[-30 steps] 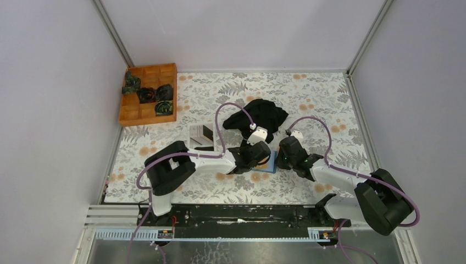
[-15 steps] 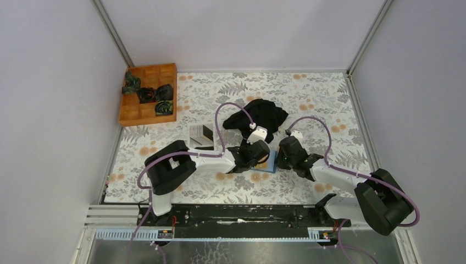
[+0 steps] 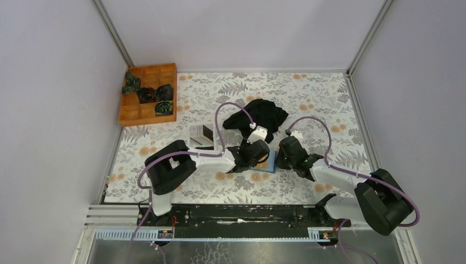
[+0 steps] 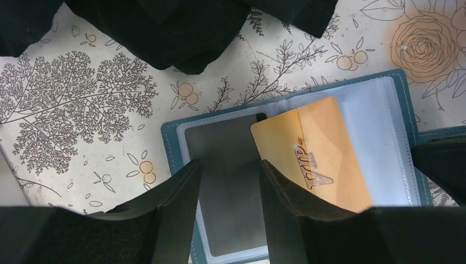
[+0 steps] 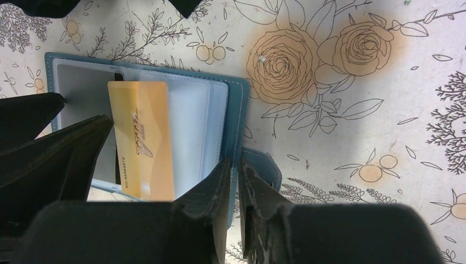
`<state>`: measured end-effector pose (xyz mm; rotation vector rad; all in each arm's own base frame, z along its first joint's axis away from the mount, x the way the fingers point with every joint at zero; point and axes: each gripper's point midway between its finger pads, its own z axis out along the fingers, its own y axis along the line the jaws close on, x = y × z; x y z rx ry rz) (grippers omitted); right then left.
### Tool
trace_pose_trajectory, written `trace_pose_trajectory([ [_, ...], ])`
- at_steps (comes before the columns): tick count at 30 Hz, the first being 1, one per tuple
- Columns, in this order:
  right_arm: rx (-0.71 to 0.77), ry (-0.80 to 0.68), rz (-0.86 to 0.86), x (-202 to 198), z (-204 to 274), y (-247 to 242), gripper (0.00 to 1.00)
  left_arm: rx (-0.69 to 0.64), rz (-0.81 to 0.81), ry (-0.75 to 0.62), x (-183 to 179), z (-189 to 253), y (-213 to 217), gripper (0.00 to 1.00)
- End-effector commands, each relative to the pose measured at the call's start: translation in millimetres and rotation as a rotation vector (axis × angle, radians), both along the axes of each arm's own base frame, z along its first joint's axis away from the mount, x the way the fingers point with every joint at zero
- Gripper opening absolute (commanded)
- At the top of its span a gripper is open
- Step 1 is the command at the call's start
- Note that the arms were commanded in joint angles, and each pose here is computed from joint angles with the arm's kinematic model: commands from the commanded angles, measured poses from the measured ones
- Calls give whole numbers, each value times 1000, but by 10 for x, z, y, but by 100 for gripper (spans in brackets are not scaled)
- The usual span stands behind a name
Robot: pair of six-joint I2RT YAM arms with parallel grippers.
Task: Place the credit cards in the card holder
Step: Insert the credit card into the card holder.
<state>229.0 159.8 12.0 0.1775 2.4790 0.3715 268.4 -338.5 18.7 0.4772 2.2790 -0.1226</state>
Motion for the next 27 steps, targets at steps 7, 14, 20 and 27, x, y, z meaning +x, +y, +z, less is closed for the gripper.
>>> trace_pose_trajectory([
  [7,-20,22,4,-25,-73,-33,18,-124,-45,5,-13,72,-256,51],
  [14,-16,25,5,-29,-85,-26,18,-141,-65,-2,-42,107,-279,51],
  [20,-18,25,5,-30,-93,-30,18,-157,-71,-21,-47,177,-269,51],
  [27,-17,24,3,-30,-90,-32,18,-154,-67,-31,-52,200,-239,51],
])
